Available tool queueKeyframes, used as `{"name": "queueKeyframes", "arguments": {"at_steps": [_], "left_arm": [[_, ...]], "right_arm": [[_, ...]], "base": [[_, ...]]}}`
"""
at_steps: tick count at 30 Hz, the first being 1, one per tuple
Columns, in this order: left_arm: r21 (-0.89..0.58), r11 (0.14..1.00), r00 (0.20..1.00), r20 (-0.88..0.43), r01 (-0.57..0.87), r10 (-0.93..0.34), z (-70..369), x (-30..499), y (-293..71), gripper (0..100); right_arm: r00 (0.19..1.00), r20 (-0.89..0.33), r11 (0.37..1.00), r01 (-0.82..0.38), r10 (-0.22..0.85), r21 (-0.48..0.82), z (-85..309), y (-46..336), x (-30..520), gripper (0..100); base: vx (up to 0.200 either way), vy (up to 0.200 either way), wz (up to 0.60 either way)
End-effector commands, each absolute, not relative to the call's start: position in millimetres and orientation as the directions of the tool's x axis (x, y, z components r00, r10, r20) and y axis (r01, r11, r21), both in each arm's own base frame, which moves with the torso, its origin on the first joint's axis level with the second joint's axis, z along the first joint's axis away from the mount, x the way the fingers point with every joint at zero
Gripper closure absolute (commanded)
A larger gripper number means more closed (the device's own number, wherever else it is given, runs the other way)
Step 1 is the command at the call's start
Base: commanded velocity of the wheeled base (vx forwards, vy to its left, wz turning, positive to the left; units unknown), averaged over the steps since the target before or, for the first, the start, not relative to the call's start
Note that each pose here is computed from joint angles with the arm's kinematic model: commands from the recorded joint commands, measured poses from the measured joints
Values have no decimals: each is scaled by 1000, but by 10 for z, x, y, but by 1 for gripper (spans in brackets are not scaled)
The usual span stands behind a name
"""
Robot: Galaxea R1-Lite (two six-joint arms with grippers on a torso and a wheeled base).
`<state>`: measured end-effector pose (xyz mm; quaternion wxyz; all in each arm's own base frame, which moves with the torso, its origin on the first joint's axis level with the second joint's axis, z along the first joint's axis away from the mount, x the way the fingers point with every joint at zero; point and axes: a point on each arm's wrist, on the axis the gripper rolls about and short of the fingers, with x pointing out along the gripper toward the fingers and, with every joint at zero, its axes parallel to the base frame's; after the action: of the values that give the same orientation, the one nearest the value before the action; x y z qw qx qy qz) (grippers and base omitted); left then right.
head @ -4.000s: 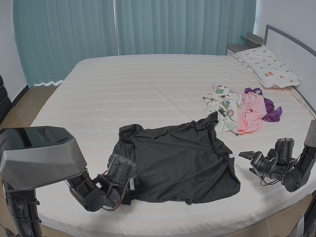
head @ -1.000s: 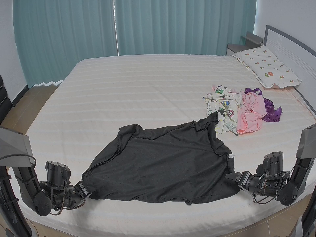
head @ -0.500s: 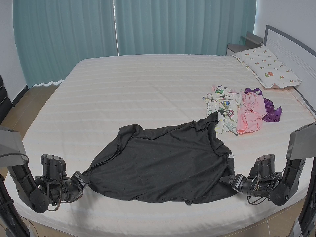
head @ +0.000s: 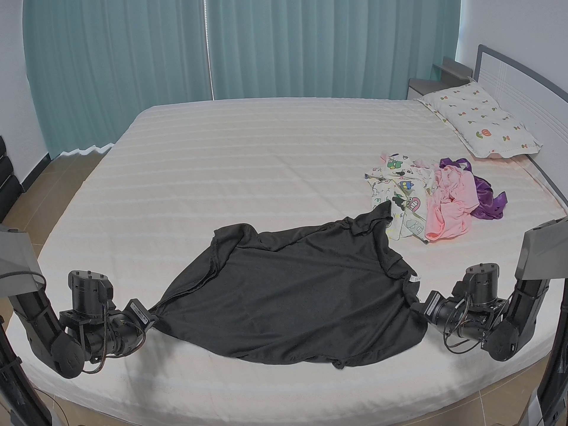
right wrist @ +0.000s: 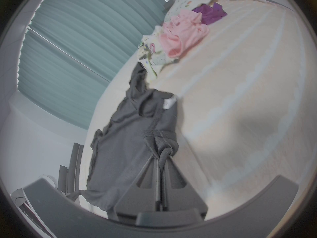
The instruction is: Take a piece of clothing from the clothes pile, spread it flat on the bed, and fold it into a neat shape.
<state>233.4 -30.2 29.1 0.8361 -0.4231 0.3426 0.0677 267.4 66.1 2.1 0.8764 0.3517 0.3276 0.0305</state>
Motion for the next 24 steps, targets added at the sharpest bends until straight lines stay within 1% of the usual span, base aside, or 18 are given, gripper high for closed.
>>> {"name": "queueKeyframes", "arguments": {"at_steps": [1,4,6,11,12,14,18,19,24], "left_arm": [[-679,605,781,-607,-416,-144,324,2423,-212,100],[-693,578,791,-599,-431,-128,337,2458,-158,100],[-698,572,796,-592,-430,-124,347,2477,-148,100],[-713,551,798,-588,-434,-132,350,2497,-151,100],[-726,525,802,-583,-444,-128,348,2538,-130,100],[-735,504,806,-580,-453,-121,342,2580,-108,100],[-740,495,812,-573,-455,-112,312,2611,-85,100],[-746,495,820,-562,-446,-108,298,2628,-80,100],[-761,487,839,-536,-428,-100,279,2647,-68,100]], "right_arm": [[850,-439,726,103,291,680,283,675,2848,100],[881,-377,717,65,285,694,362,679,3062,100],[889,-357,713,51,285,699,381,691,3184,100],[894,-353,716,54,276,697,329,737,3487,100],[900,-337,713,44,276,700,332,753,3595,100],[908,-315,709,28,277,705,342,771,3685,100],[906,-314,711,20,286,703,262,827,3778,100],[905,-312,711,16,288,703,192,860,3851,100],[931,-255,708,-7,262,706,130,945,4099,100]], "base": [[0,0,0],[0,0,0],[0,0,0],[0,0,0],[0,0,0],[0,0,0],[0,0,0],[0,0,0],[0,0,0]]}}
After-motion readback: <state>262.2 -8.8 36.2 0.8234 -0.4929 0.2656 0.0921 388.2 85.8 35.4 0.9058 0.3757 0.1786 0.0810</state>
